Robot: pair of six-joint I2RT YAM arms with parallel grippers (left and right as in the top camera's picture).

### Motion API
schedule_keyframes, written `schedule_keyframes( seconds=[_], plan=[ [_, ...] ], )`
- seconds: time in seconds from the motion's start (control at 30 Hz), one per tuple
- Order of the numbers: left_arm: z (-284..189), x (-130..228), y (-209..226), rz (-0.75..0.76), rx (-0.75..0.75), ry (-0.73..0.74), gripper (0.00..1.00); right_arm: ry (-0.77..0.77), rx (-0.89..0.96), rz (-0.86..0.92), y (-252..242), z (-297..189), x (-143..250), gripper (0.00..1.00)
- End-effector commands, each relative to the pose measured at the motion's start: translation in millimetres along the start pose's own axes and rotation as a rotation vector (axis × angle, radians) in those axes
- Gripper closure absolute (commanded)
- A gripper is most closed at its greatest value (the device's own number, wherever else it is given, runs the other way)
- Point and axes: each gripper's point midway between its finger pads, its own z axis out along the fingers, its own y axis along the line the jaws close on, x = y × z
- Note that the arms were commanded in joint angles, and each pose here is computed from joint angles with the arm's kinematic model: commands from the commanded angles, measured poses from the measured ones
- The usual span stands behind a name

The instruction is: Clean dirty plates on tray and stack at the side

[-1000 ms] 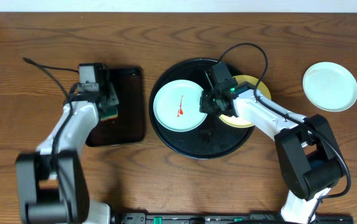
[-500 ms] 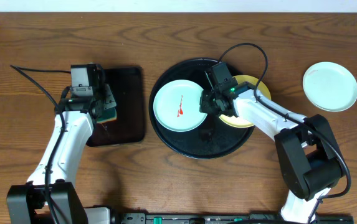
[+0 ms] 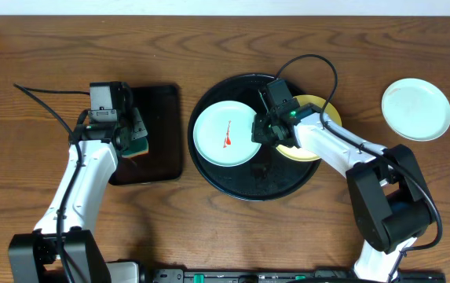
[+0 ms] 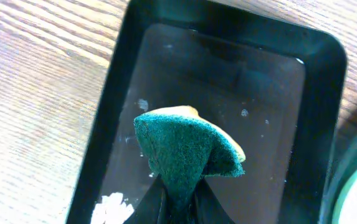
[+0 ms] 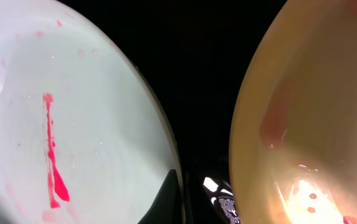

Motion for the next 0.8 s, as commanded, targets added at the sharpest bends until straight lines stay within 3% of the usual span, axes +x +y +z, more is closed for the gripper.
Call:
schedule_keyframes(
  seconds=[0.0, 0.57, 0.77],
  plan=[
    [0.5, -0.2, -10.2, -0.016, 0.065, 0.009, 0.93, 0.022, 0.001, -0.006, 1.3, 5.2, 6.9, 0.99],
    [-2.6, -3.5, -15.7, -0.016, 0.096, -0.003, 0.93, 0.024, 0.003, -0.005, 0.8, 5.2, 7.6, 0.99],
    [-26.9, -21.9, -26.9, -0.011, 0.159, -0.095, 0.93, 0.025, 0.001, -0.008, 2.3, 5.2, 8.6, 0.99]
  ],
)
